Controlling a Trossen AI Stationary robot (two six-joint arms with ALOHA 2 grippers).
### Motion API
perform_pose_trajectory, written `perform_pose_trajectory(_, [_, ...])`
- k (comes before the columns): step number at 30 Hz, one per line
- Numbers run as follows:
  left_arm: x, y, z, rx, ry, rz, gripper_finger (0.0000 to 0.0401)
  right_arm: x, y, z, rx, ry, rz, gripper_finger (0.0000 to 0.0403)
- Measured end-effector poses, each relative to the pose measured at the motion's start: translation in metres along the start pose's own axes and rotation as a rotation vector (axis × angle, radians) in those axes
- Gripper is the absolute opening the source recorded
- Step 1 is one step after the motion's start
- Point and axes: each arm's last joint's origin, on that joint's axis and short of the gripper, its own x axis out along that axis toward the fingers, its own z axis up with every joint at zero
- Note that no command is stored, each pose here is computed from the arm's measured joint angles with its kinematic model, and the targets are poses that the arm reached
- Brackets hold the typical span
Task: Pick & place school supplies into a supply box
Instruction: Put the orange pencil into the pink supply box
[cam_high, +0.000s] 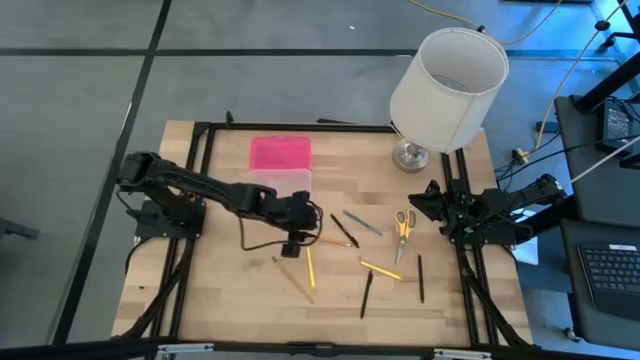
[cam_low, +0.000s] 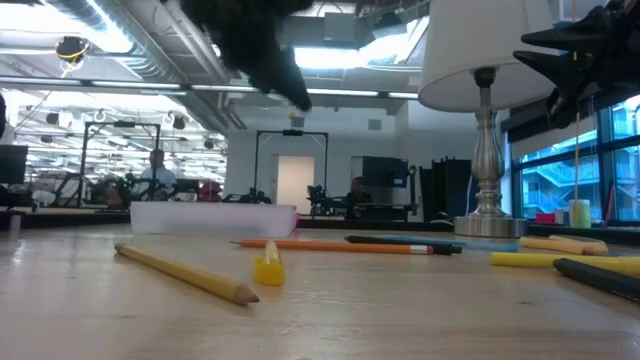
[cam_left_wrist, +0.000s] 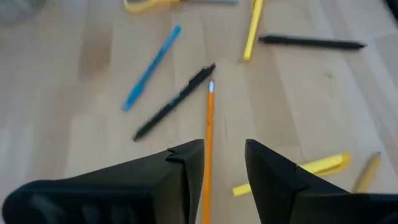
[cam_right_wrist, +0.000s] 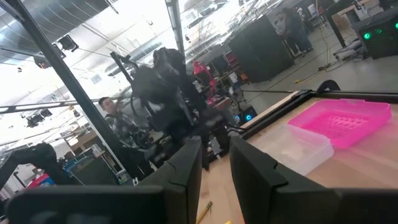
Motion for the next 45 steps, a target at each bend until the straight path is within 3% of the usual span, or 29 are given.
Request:
perform_pose_trajectory(8, [0.051, -0.006, -0.015, -0.041, 0.074, -0.023, 0.0109, 0.0, 0.0, 0.0, 0.0, 0.0, 0.0, 0.0088])
perform_pose_trajectory(15, [0.075, -0.004, -0.029, -0.057, 0.148, -0.009, 0.0109, 0.0, 0.0, 0.0, 0.0, 0.0, 0.0, 0.0088])
perform_pose_trajectory(31, [0.087, 0.005, -0.038, -0.064, 0.199, 0.016, 0.0082, 0.0, 0.0, 0.0, -0.001, 0.0, 0.0, 0.0088])
perform_pose_trajectory(45, [0.086, 0.009, -0.041, -0.072, 0.236, 0.016, 0.0083, 0.0, 0.0, 0.0, -0.002, 0.0, 0.0, 0.0088])
